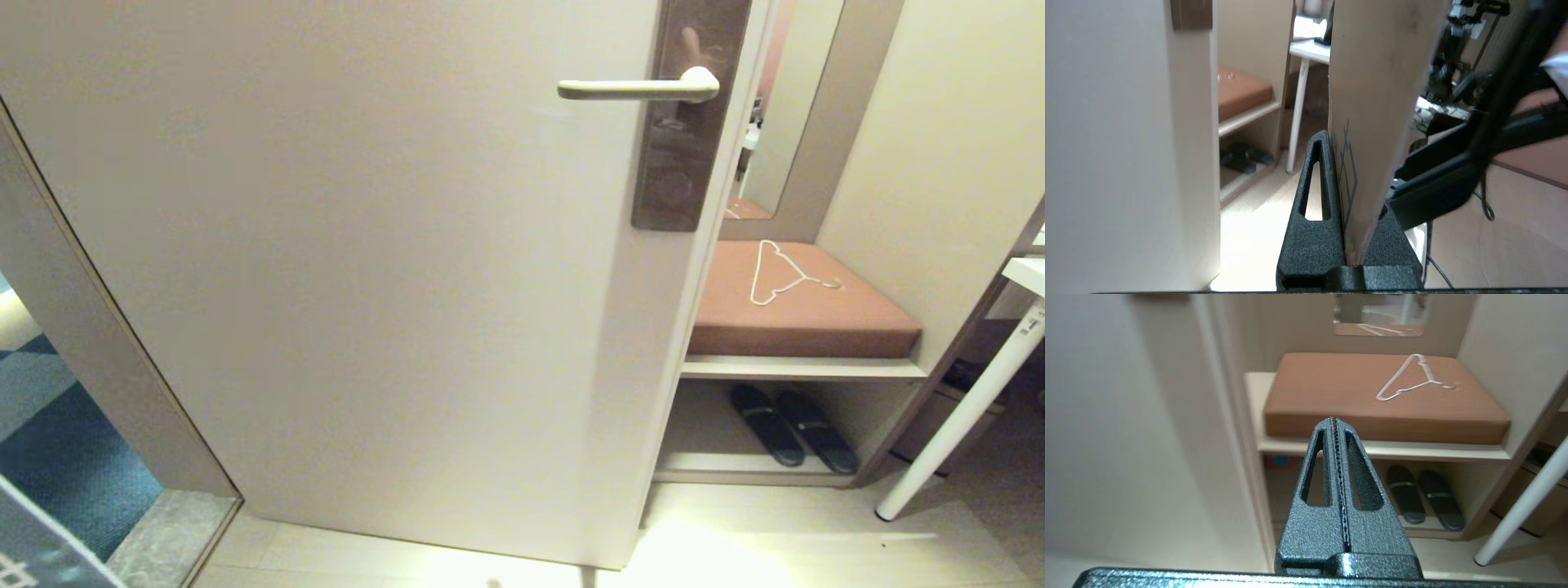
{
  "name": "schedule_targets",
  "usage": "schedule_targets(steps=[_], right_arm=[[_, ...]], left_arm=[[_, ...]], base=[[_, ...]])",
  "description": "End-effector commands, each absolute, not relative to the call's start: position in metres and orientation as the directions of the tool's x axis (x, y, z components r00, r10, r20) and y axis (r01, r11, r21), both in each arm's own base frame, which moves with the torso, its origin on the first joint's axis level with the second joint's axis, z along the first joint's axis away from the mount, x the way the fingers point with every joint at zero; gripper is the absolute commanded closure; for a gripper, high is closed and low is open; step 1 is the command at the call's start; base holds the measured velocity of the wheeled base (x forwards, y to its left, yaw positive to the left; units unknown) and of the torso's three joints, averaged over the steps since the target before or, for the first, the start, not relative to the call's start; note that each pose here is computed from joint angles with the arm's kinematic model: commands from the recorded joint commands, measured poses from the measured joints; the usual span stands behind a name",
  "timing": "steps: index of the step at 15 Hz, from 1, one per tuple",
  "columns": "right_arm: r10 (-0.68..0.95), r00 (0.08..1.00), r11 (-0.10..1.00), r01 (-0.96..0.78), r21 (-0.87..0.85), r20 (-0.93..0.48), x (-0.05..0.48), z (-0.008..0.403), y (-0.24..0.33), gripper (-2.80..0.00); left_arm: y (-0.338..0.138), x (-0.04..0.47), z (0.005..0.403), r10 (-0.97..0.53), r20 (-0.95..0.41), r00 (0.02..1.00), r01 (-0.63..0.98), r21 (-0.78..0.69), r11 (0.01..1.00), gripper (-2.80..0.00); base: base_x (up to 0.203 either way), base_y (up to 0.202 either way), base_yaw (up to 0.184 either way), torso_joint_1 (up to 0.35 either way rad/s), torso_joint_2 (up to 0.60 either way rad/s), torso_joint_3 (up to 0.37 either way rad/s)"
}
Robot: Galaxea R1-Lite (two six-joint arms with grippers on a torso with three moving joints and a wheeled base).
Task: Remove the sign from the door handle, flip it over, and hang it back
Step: Hang the sign back with the other side facing out
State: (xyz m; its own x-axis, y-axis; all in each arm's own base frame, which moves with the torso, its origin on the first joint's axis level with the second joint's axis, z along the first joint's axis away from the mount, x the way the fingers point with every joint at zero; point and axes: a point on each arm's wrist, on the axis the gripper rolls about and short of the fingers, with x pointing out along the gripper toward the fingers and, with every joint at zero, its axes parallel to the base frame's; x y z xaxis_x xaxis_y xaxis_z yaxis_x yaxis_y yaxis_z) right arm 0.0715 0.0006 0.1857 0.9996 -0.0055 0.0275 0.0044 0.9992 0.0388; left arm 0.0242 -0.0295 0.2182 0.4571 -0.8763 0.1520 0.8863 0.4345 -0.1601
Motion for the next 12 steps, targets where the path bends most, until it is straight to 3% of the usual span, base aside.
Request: schedule_targets(steps=[1, 8, 12], right_arm=[[0.023, 0.995, 0.999, -0.026, 0.030, 0.102, 0.039, 0.176, 0.001, 0.00], [0.117, 0.993, 0.993, -0.117, 0.026, 0.000, -0.025, 0.112, 0.003, 0.00], [0.121, 0.992, 0.992, -0.119, 0.045, -0.044, -0.031, 0.086, 0.003, 0.00]], left_arm=[[-0.020, 0.011, 0.220, -0.869, 0.211, 0.447, 0.894, -0.122, 0.430, 0.00], [-0.008, -0.005, 0.209, -0.854, 0.187, 0.485, 0.874, -0.067, 0.481, 0.00], [-0.005, -0.006, 0.207, -0.800, 0.206, 0.564, 0.824, -0.081, 0.560, 0.00]], base=[[0.000, 0.000, 0.000, 0.000, 0.00, 0.000], [0.000, 0.000, 0.000, 0.000, 0.00, 0.000], [0.000, 0.000, 0.000, 0.000, 0.00, 0.000]])
